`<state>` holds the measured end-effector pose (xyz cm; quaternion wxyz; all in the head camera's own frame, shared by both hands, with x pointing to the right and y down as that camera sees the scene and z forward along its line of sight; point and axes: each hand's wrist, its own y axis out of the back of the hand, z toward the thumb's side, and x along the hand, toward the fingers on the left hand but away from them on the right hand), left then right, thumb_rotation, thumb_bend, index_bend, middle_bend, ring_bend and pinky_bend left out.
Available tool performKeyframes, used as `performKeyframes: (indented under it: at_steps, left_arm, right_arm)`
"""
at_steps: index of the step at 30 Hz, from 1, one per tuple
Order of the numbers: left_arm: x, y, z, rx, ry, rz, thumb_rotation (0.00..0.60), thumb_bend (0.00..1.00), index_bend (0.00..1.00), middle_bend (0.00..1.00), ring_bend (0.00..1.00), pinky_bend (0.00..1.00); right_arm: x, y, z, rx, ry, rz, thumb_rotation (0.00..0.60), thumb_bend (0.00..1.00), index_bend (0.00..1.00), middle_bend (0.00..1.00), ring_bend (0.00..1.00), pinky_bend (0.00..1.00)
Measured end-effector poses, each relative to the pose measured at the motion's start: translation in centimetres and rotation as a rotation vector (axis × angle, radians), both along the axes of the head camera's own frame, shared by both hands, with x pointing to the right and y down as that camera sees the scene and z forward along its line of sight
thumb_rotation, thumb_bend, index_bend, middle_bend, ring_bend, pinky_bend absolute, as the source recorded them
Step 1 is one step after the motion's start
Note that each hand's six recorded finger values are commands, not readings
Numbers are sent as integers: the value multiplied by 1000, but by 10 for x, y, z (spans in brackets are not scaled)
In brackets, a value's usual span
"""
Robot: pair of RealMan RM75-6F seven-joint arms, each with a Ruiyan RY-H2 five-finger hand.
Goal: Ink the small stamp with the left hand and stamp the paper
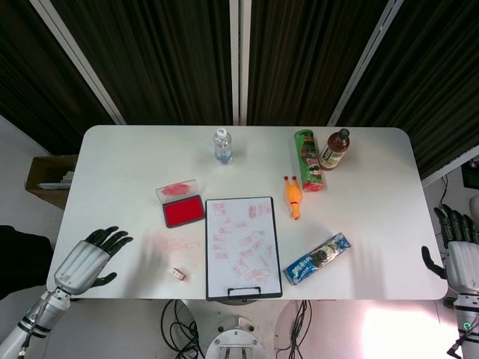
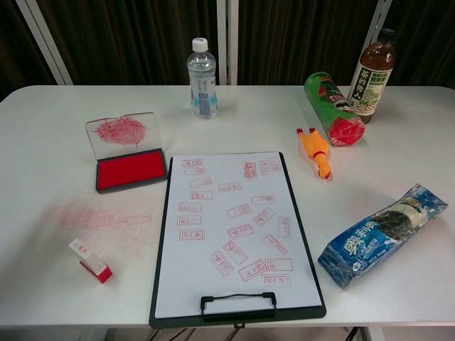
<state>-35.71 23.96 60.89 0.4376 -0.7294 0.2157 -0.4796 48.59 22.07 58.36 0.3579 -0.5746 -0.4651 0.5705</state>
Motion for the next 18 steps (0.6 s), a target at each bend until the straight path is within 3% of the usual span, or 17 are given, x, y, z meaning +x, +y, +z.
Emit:
performKeyframes:
  at_steps: [9,18]
  left_arm:
    - [42,22,44,-127,84,65,600,148,219,205,151,266]
    - [72,26,74,-157,134,117,600,175,243,223,166,267]
  right_arm:
    - [-3,1,-3,29,-28,-3,600,300,0,0,0,0]
    - [2,3,-2,29,-30,9,600,300,0,0,0,0]
